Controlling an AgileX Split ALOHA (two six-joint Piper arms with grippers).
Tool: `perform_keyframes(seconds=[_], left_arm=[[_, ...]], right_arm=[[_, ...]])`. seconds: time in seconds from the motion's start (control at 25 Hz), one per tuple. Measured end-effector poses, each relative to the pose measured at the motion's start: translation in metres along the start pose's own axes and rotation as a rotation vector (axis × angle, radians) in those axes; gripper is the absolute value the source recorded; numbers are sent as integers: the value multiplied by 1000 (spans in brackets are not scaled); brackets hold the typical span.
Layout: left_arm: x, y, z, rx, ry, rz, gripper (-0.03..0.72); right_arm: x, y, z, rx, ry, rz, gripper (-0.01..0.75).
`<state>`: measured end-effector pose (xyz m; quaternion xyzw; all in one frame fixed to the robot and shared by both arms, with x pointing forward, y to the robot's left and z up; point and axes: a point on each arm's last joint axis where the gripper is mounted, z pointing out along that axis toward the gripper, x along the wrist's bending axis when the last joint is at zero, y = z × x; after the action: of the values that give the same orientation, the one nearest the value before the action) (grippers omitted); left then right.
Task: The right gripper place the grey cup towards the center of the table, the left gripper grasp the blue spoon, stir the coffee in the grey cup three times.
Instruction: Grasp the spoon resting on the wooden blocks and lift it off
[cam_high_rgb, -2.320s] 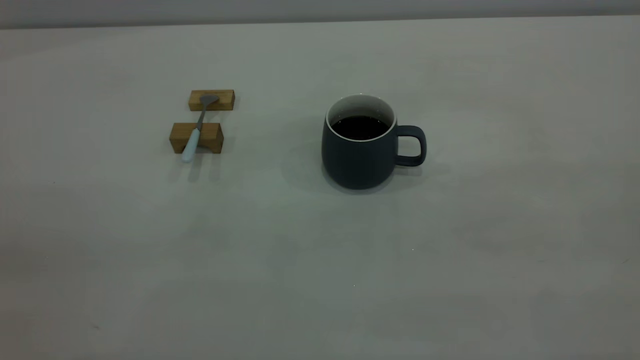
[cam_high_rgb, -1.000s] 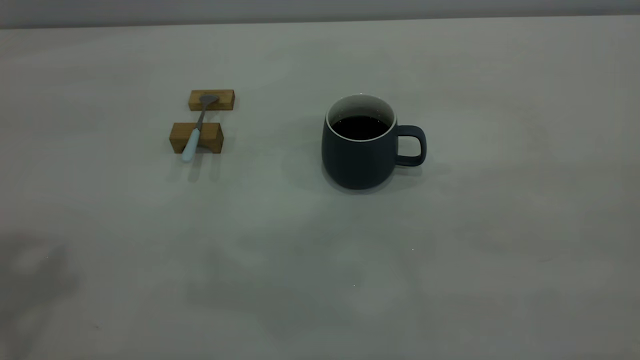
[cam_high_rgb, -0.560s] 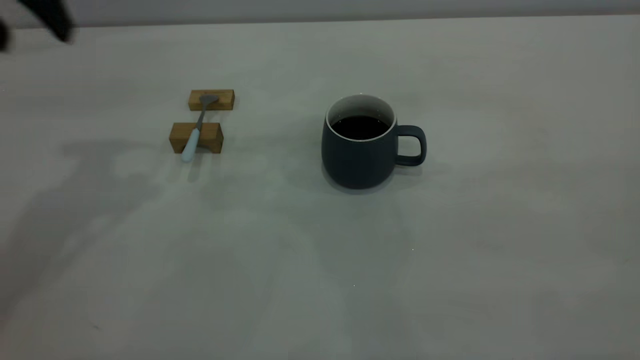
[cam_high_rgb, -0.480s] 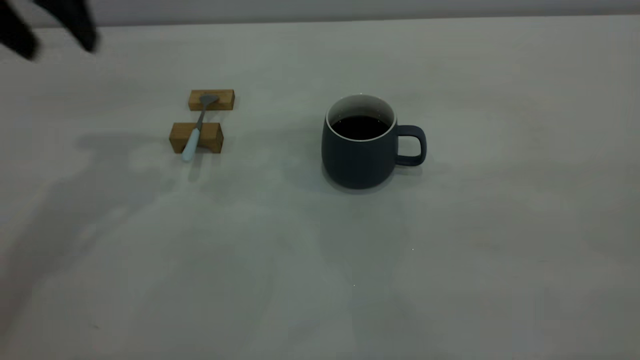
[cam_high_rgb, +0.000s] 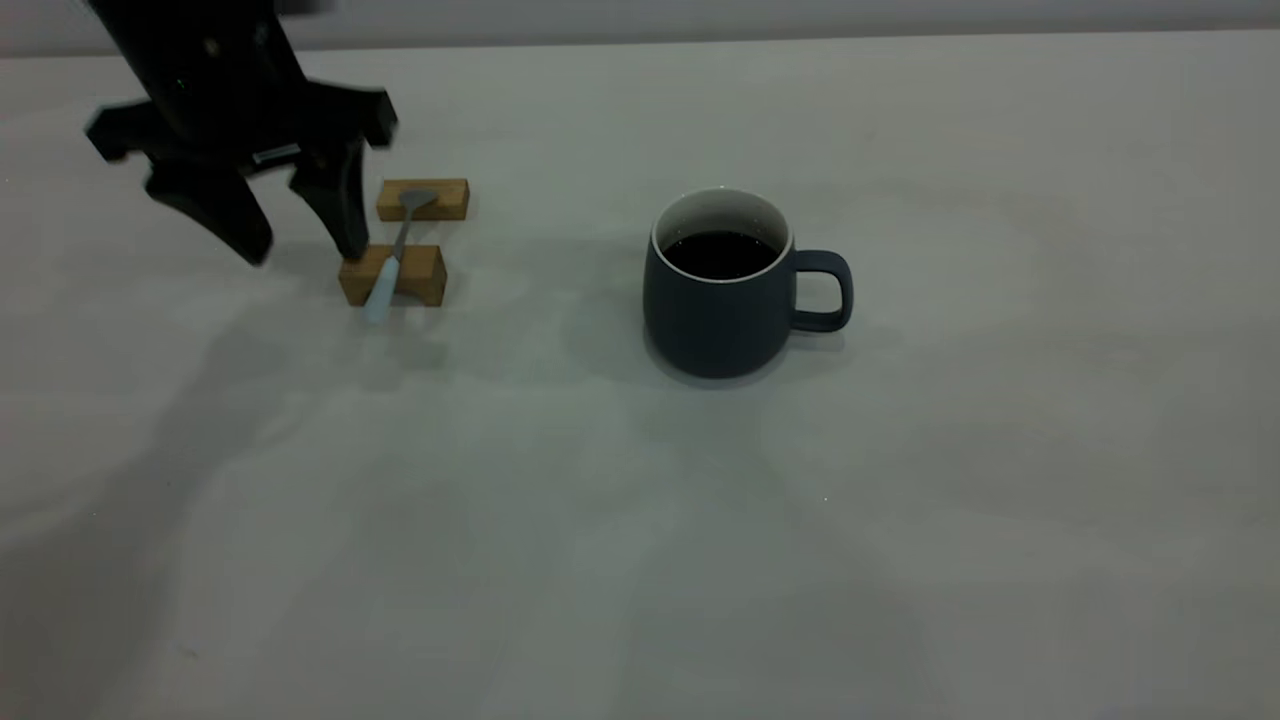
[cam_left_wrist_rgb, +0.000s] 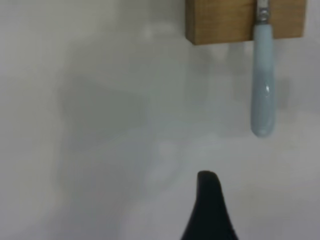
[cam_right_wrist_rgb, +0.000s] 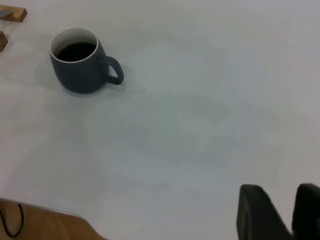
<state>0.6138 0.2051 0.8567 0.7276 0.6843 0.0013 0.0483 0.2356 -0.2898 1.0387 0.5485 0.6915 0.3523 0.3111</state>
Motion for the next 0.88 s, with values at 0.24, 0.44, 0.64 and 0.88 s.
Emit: perform_keyframes(seconds=[0.24,0.44,0.64,0.88], left_arm=[[-5,5,27,-6,2,19,615],[-11,13,46,-15,0,34,608],[-15,17,65,2,1,39,572],[-15,16,72,12,2,30,331]], right_arm=[[0,0,0,0,-2,1,217],[0,0,0,0,-3,1,224],[0,0,0,0,-3,1,228],[0,0,0,0,-3,1,229]])
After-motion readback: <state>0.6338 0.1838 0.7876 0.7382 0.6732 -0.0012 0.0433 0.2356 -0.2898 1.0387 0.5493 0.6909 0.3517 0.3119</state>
